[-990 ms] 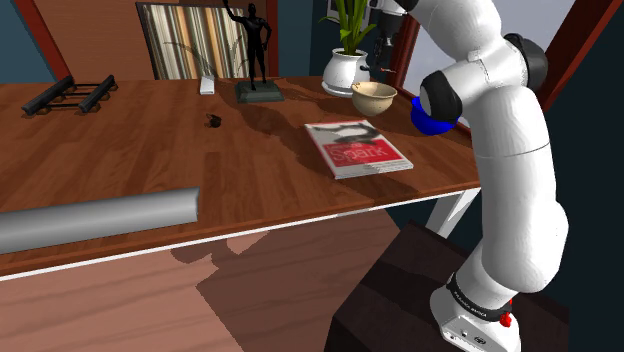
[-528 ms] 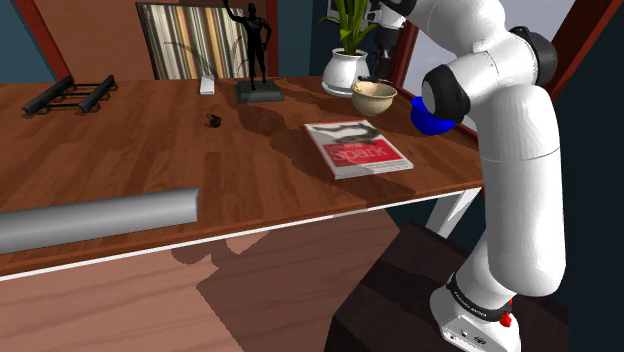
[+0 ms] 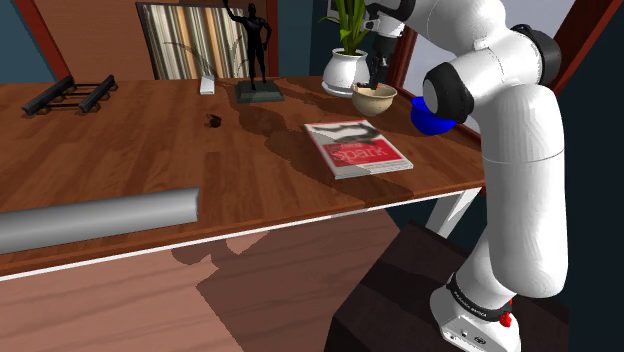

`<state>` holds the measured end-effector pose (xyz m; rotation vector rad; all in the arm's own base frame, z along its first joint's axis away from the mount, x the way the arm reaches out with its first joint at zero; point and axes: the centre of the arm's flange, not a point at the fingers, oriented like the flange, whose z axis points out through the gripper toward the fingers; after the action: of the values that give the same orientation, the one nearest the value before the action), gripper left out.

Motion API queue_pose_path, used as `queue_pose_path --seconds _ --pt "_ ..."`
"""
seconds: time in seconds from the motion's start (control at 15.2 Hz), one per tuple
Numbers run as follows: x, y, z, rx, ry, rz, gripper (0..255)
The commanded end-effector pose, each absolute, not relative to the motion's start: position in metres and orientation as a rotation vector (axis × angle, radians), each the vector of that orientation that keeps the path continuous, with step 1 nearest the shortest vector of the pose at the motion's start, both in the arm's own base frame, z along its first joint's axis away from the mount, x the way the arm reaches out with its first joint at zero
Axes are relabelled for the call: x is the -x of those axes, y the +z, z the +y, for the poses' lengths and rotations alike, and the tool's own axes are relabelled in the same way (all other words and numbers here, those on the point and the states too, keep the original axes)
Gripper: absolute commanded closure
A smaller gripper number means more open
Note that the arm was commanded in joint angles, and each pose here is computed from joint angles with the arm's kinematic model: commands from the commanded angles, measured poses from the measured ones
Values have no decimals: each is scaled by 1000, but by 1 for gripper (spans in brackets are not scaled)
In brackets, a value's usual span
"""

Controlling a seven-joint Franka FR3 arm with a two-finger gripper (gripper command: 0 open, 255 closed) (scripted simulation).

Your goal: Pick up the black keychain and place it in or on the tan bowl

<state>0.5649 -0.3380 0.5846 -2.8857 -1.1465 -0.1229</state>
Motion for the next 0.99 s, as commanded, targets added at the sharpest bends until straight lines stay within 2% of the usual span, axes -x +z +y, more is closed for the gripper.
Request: queue_pose_path --seconds 0.0,0.13,0.2,0.53,0.79,0.92 --pt "-565 584 -338 2886 -123 -1147 255" --pt "-565 584 -338 2886 -123 -1147 255" --pt "-565 584 -338 2886 -123 -1147 0" --pt "-565 584 -338 2886 -123 -1147 0" --pt "-562 634 -341 2886 -123 -1147 0" --pt "-562 634 -341 2886 -123 -1147 0"
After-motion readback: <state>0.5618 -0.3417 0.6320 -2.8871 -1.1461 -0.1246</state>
